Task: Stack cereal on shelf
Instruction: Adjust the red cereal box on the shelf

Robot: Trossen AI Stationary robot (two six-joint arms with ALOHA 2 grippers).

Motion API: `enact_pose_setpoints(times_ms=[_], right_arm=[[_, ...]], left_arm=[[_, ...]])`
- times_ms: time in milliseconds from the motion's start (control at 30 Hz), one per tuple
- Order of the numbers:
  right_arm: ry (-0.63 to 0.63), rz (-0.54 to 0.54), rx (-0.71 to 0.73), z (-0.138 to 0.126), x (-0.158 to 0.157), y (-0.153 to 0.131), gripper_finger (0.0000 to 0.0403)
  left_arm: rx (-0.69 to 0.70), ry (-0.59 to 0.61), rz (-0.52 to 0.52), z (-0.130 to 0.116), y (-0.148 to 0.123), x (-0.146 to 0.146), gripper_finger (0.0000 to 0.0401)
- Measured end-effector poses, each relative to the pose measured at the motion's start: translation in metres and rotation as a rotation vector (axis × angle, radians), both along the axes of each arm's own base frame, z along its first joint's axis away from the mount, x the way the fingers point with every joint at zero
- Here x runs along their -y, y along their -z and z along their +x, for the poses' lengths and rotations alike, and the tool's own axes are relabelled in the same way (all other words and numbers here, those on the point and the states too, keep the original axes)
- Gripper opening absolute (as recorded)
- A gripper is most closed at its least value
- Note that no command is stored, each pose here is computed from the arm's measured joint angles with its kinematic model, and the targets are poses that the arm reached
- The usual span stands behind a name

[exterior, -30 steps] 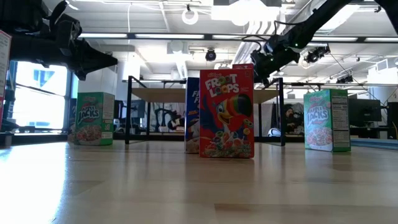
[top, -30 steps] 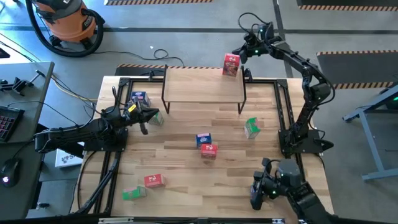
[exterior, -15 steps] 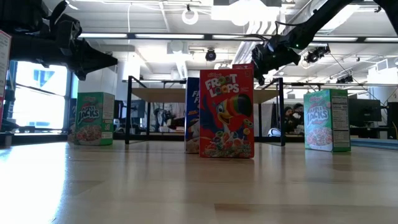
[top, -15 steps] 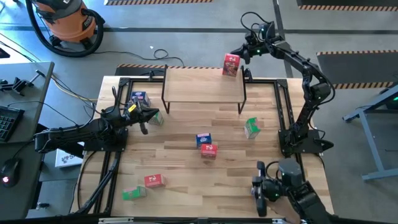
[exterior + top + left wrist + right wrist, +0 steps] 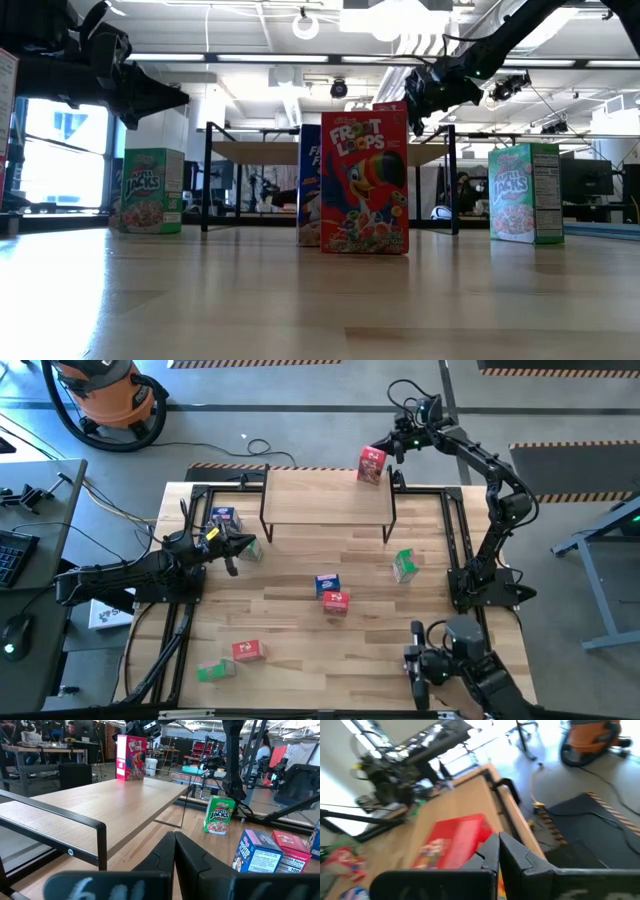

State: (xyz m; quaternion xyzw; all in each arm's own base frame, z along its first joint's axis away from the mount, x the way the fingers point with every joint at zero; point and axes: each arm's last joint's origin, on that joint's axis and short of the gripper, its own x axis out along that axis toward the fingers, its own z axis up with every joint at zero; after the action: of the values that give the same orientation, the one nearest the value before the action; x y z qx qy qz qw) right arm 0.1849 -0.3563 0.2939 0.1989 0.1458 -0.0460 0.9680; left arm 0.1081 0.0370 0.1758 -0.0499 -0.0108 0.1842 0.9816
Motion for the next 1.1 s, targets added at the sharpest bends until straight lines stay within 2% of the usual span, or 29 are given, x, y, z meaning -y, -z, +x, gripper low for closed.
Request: enact_pose_setpoints(times_ms=[133, 367, 500, 700, 900, 1100], right_arm=[[0.029, -0.009, -0.034, 0.005, -0.002, 0.002, 0.0000], [-0.055, -0.043, -0.013, 0.015, -0.009, 0.002, 0.0000], [-0.094, -0.038, 0.013, 0.015, -0.010, 0.001, 0.0000], [-0.082, -0.044, 0.015, 0.010, -0.009, -0.001, 0.0000], [0.043, -0.173, -0.032, -0.005, -0.020, -0.033, 0.0000], [0.160, -0.350, -0.083, -0.010, -0.056, -0.079, 0.0000]], left_arm=[[0.000, 0.000, 0.000, 0.000, 0.000, 0.000, 0.0000], [0.000, 0.000, 0.000, 0.000, 0.000, 0.000, 0.0000], [0.000, 0.000, 0.000, 0.000, 0.000, 0.000, 0.0000], [-0.002, 0.000, -0.001, 0.000, 0.000, 0.000, 0.0000], [-0.003, 0.000, -0.001, 0.000, 0.000, 0.000, 0.0000], [-0.003, 0.000, -0.001, 0.000, 0.000, 0.000, 0.0000]])
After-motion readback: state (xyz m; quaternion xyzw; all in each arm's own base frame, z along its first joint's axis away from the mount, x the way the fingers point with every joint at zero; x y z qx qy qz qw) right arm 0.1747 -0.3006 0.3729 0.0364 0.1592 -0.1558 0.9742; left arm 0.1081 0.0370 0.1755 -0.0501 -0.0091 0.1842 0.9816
